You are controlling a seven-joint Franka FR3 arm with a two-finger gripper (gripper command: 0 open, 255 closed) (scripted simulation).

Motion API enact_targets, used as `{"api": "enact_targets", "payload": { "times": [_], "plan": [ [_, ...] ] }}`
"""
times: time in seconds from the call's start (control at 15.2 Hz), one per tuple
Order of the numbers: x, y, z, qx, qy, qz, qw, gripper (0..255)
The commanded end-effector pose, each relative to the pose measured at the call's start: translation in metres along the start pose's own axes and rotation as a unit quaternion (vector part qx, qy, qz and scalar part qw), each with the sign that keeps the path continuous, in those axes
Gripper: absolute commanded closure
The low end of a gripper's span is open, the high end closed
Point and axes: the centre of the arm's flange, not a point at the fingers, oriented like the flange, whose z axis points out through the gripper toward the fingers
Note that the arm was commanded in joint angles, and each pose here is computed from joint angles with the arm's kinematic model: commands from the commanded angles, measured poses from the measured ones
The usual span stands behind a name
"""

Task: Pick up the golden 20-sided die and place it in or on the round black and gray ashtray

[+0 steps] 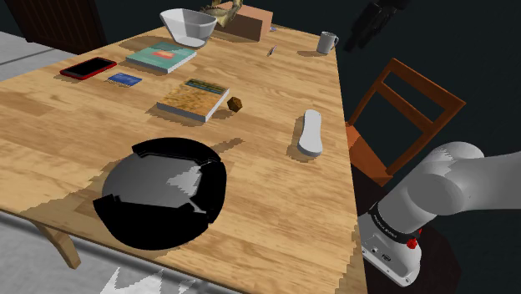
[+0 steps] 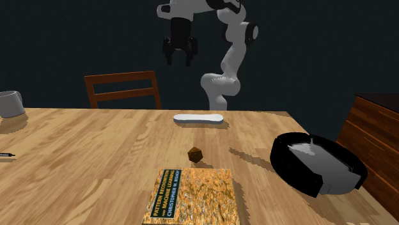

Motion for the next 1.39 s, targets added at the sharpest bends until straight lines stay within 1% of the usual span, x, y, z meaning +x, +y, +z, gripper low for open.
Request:
{"api": "enact_targets", "payload": {
  "times": [0.0, 0.33, 0.66, 0.99, 1.32],
  "plan": [
    [0.0, 0.0, 0.0, 0.0, 0.0, 0.0, 1.0, 0],
    [0.045, -0.038, 0.04, -0.003, -0.022, -0.025, 0.9994, 0],
    [0.085, -0.077, 0.082, -0.007, -0.044, -0.05, 0.9978, 0],
    [0.122, -0.119, 0.127, -0.01, -0.066, -0.074, 0.995, 0],
    [0.155, -0.161, 0.173, -0.014, -0.088, -0.099, 0.9911, 0]
  ]
}}
